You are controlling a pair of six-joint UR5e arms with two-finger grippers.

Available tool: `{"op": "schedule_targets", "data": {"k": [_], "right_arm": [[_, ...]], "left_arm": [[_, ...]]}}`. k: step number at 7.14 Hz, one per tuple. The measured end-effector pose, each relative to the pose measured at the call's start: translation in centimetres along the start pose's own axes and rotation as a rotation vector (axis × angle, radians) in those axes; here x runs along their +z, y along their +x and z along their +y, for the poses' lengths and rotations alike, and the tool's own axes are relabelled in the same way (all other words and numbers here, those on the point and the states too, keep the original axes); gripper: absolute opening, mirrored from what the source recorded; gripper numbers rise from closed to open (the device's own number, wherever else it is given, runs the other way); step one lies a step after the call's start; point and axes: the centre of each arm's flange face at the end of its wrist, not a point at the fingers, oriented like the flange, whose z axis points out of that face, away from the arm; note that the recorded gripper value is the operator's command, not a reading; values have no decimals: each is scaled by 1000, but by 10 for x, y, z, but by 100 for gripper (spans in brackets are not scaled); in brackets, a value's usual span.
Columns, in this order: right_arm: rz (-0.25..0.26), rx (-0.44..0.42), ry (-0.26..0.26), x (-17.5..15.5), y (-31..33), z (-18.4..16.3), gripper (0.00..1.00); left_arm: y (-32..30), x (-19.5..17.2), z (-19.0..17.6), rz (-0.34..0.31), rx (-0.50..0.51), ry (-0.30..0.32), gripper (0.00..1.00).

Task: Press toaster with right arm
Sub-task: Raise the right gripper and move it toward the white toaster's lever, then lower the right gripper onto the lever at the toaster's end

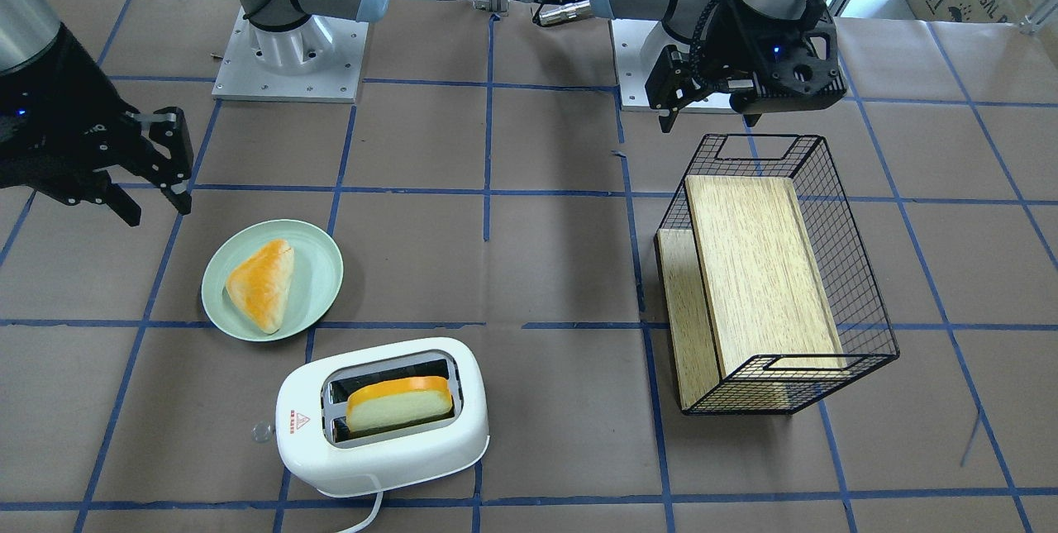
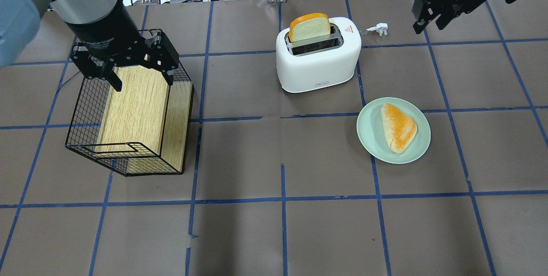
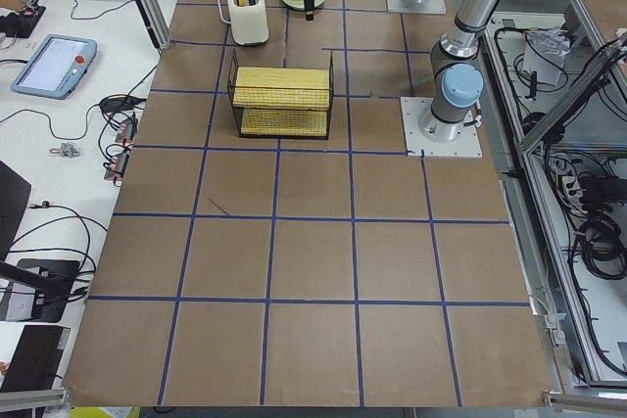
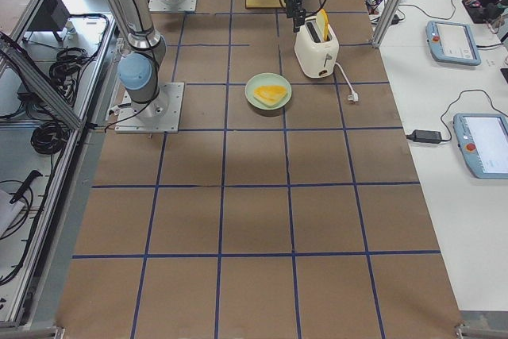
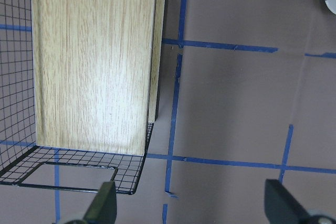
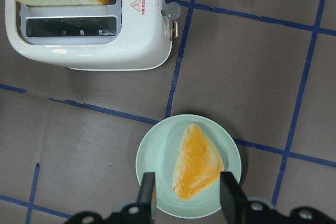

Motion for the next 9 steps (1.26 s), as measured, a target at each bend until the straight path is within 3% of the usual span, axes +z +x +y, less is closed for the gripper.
{"op": "schedule_targets", "data": {"k": [2,6,9], "right_arm": [[-106,-1,40,15,30,-38,4],[-267,-12,0,121,75,-119,4],[-364,3,-18,179,79,-136,4]], "left_arm": [[0,0,0,0,0,0,100],[0,0,0,0,0,0,100],[0,0,0,0,0,0,100]]}}
